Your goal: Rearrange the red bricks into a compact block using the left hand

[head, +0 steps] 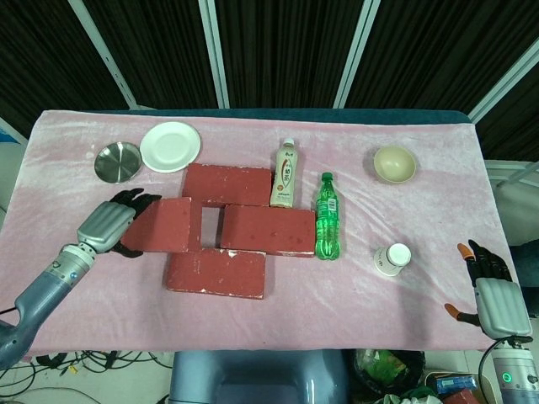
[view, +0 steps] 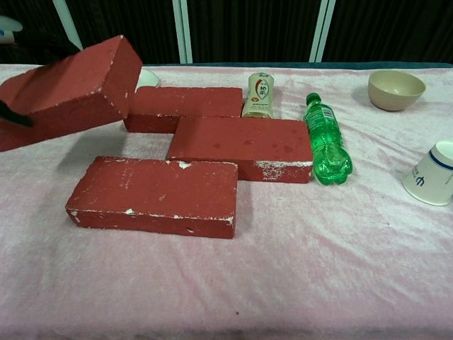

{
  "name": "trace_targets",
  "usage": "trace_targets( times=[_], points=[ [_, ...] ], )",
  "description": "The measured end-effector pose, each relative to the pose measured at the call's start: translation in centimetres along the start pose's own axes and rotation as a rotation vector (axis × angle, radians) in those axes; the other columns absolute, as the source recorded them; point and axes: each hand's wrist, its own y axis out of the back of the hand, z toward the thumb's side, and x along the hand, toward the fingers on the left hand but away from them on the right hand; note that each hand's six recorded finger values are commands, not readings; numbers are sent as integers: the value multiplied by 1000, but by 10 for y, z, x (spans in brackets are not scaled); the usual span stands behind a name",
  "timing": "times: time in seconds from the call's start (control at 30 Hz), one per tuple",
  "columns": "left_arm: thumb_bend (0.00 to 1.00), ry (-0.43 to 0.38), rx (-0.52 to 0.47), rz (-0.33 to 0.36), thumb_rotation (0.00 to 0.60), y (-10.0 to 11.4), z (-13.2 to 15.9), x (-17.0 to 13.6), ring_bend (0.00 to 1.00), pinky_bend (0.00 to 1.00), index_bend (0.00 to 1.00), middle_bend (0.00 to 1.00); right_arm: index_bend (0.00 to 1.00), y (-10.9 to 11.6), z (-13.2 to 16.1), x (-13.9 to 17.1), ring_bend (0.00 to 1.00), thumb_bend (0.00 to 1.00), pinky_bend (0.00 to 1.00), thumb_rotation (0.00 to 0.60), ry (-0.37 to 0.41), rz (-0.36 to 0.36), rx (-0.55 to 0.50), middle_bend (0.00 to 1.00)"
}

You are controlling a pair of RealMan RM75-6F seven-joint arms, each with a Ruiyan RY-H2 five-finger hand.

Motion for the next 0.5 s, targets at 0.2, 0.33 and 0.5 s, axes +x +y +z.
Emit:
trace_targets(
  times=[0.2,0.33,0.5],
  points=[
    [199,12,60,-56,600,21,8,31,0,34,212,241,0,0,0,-1,0,42,78,600,-4,1,1,0],
    [199,24,116,-76,600,29,12,48,0,15,211,241,0,0,-1,-1,0,42,78,600,-8,1,-2,0],
    [199,31,119,-120,600,22,20,63,0,0,208,240,0,1,-2,-1,0,43,78,600,-10,0,-5,0]
  ],
)
